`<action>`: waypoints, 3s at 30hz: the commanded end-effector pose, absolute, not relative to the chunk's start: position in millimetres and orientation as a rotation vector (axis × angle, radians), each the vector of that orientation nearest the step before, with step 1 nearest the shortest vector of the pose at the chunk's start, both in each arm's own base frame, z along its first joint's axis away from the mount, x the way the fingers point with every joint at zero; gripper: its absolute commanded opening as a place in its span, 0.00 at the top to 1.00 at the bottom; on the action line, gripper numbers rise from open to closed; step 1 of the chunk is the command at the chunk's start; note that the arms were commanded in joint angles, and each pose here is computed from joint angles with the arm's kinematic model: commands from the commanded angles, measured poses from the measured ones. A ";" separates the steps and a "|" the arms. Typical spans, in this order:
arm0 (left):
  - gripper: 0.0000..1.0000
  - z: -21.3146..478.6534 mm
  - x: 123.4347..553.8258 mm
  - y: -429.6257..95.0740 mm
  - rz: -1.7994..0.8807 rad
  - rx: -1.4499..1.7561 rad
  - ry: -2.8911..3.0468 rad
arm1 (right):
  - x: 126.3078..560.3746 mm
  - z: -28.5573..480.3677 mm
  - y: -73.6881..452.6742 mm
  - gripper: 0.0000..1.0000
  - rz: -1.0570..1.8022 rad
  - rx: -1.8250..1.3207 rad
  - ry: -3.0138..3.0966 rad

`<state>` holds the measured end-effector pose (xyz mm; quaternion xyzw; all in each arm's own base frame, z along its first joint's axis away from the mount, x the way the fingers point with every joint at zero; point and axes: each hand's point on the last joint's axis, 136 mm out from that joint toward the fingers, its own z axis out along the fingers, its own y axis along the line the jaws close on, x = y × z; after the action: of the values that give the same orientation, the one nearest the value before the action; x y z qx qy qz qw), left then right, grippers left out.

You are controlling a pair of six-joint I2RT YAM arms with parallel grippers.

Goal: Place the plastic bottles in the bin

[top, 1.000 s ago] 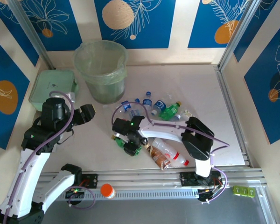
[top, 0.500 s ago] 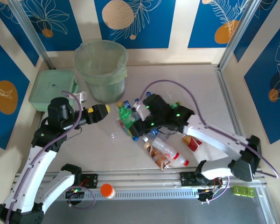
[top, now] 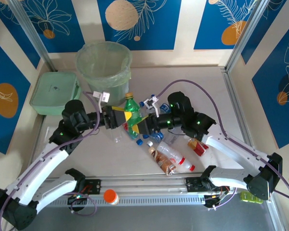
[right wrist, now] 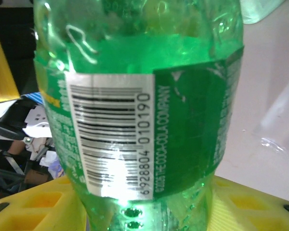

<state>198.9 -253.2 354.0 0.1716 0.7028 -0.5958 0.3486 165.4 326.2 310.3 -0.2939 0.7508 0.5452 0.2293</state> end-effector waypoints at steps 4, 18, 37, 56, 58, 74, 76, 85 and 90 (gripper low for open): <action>0.23 371.7 183.3 -278.5 -1.659 0.565 1.709 | 154.7 330.7 323.7 0.45 1.611 -0.819 1.974; 0.52 379.6 184.4 -284.3 -1.649 0.576 1.699 | 158.2 324.2 318.7 0.21 1.576 -0.792 2.007; 0.65 407.3 394.0 -168.7 -0.781 -0.063 2.099 | 200.1 316.8 233.0 0.03 1.225 -0.467 2.079; 0.69 336.7 553.1 -146.6 -0.680 -0.334 2.199 | 204.1 300.0 218.0 0.04 1.138 -0.454 2.140; 0.69 323.0 557.7 -146.8 -0.683 -0.353 2.226 | 205.7 299.1 216.8 0.04 1.132 -0.448 2.143; 0.55 228.2 581.6 -150.3 -0.794 -0.456 2.406 | 206.8 298.2 213.8 0.04 1.122 -0.435 2.151; 0.54 219.5 581.8 -149.7 -0.780 -0.445 2.427 | 205.7 303.4 213.6 0.04 1.126 -0.439 2.137; 0.27 206.1 577.2 -150.4 -0.781 -0.448 2.474 | 206.7 308.0 213.2 0.04 1.114 -0.449 2.128; 0.18 222.1 575.6 -148.1 -0.783 -0.445 2.445 | 207.6 311.4 214.5 0.04 1.121 -0.452 2.118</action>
<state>575.8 -153.9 195.5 -0.1674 0.9134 -0.2772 0.2467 208.2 216.9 297.9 -0.1665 0.8234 0.4326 0.3273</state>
